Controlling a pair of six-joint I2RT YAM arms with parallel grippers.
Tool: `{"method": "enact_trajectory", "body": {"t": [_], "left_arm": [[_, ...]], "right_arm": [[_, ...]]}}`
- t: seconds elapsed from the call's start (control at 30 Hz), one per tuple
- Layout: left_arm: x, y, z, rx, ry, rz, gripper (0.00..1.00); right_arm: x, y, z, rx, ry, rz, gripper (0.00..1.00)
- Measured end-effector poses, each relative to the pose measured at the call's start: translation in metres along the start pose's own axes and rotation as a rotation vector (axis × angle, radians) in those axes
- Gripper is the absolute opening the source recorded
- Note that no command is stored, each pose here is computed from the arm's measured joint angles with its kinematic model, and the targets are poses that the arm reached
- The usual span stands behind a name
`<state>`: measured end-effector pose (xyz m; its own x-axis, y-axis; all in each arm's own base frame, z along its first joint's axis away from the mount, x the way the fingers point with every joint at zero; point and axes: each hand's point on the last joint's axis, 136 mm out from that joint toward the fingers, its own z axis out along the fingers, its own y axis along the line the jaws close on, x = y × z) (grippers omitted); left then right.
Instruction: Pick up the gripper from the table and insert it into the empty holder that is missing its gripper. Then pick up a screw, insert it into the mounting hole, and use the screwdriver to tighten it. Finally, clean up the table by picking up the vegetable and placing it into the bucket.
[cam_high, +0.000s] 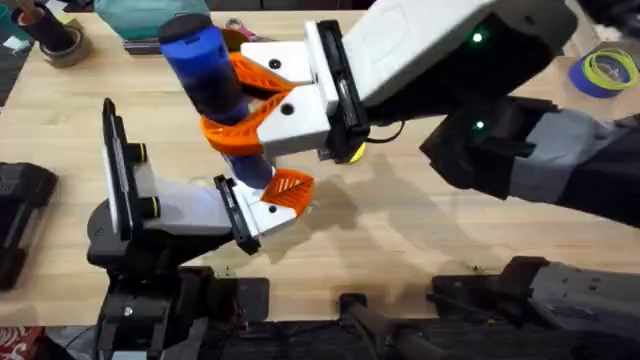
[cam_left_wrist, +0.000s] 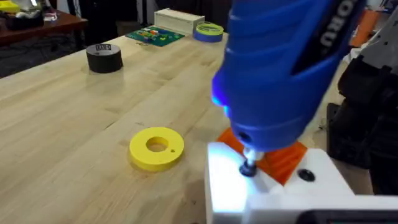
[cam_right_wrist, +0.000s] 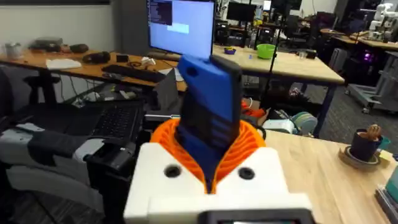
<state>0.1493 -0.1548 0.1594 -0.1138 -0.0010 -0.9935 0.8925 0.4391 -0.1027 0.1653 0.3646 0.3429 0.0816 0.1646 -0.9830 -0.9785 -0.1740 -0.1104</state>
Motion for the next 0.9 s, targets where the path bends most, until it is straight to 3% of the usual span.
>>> {"method": "enact_trajectory", "body": {"t": [0.9], "left_arm": [[0.0001, -0.0001, 0.0000, 0.001, 0.000, -0.001, 0.016]], "right_arm": [[0.0032, -0.0025, 0.0005, 0.009, 0.005, 0.013, 0.022]]}}
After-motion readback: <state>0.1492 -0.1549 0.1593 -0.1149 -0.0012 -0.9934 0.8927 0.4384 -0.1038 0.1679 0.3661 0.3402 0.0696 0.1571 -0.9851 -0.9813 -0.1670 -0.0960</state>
